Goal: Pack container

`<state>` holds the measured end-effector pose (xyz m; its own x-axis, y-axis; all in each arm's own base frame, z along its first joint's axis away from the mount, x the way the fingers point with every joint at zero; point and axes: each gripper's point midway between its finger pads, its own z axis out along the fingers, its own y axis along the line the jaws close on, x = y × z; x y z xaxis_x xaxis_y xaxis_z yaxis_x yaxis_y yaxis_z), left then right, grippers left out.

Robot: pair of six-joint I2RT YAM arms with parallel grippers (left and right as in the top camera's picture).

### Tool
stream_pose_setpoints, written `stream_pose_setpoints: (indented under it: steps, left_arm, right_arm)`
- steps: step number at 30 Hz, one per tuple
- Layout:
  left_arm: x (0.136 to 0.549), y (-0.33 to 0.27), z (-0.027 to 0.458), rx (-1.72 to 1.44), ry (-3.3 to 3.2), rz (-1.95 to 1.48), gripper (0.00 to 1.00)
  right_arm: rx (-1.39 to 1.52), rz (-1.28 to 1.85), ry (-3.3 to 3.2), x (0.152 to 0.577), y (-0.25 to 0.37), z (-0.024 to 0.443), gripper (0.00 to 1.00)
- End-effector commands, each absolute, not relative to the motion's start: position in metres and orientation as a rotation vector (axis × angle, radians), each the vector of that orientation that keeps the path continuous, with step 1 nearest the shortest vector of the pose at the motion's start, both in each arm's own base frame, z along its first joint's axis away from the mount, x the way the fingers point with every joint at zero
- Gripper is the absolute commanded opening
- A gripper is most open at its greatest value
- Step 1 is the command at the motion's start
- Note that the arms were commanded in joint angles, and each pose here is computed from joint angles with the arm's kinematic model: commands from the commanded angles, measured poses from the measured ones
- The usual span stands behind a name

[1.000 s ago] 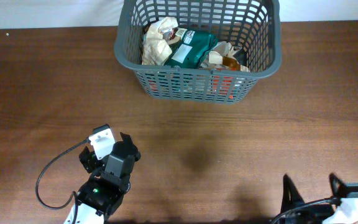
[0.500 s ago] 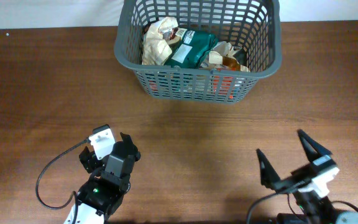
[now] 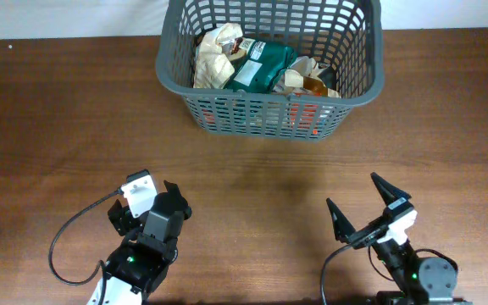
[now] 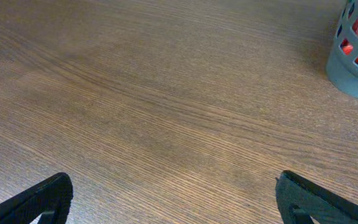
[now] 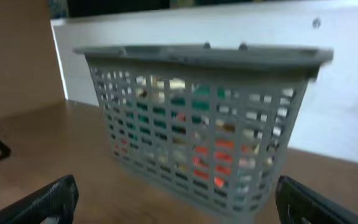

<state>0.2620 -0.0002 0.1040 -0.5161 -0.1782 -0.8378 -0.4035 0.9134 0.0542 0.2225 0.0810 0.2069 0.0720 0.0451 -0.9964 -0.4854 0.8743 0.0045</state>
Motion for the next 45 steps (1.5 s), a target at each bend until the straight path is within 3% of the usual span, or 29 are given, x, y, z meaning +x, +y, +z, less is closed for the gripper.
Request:
stream_pose_setpoints:
  steps: [1, 9, 45]
  left_arm:
    - [0.259, 0.005, 0.099, -0.424, 2.12, 0.332, 0.99]
    - [0.259, 0.005, 0.099, -0.424, 2.12, 0.332, 0.99]
    - [0.258, 0.005, 0.099, -0.423, 2.122, 0.333, 0.99]
  right_arm:
    - [-0.379, 0.428, 1.465, 0.223, 0.084, 0.195, 0.99]
    - [-0.325, 0.432, 1.597, 0.227, 0.078, 0.164, 0.99]
    - [-0.325, 0.433, 1.597, 0.227, 0.078, 0.164, 0.99]
